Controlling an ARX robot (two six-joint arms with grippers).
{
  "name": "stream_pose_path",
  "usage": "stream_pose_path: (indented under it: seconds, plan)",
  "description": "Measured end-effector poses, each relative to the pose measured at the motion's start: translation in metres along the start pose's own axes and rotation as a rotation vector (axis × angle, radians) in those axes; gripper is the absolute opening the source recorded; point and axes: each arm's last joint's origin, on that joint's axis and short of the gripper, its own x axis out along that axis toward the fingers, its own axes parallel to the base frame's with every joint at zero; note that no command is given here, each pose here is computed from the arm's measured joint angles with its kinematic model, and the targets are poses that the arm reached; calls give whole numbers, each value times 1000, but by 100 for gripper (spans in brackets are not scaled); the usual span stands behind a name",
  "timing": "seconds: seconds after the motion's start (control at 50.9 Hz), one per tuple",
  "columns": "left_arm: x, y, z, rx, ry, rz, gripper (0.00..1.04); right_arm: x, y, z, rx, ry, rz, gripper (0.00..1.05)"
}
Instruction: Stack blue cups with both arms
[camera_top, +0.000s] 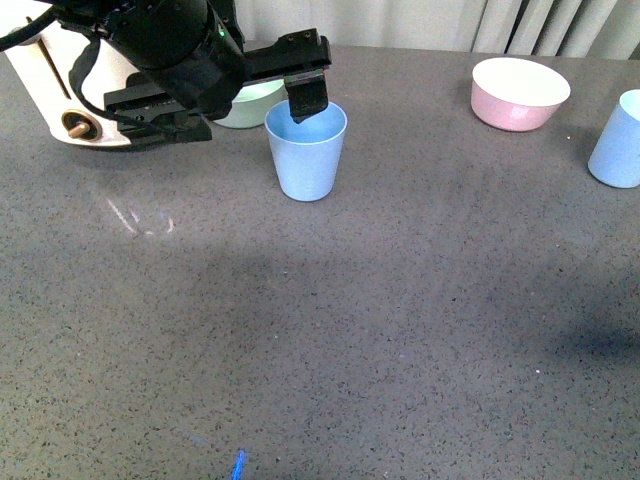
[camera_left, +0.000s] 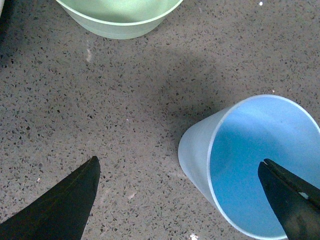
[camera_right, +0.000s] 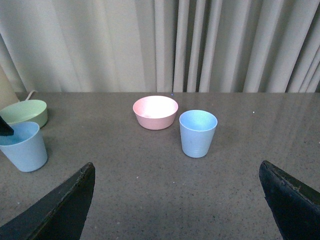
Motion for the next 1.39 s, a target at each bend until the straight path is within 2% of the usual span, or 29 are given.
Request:
stream_pose_path:
  seconds: [0.079, 0.118, 0.177, 0.196, 0.393, 0.609, 0.746, 1.021, 1.178, 1.394]
  plan:
    - [4, -1, 1, 4, 8, 15, 96, 0, 0, 0, 0, 0, 0, 96]
    - [6, -2, 2, 9, 11, 24, 92, 0, 0, 0, 0, 0, 0, 96]
    - [11, -3, 1, 12, 23, 34, 79, 0, 0, 0, 0, 0, 0, 96]
    - [13, -4, 0, 13, 33, 37, 72, 0, 0, 0, 0, 0, 0, 96]
    - [15, -18, -3, 9, 68, 12, 33, 0, 0, 0, 0, 0, 0, 96]
    - [13, -32, -15, 22, 125, 6, 3, 0, 0, 0, 0, 0, 0, 96]
    - [9, -42, -22, 29, 149, -9, 2, 0, 0, 0, 0, 0, 0, 96]
    - [-11, -88, -43, 71, 197, -78, 2, 0, 0, 0, 0, 0, 0, 96]
    - [-12, -113, -45, 105, 188, -102, 2, 0, 0, 0, 0, 0, 0, 96]
    - [4, -119, -55, 125, 213, -67, 2, 0, 0, 0, 0, 0, 0, 96]
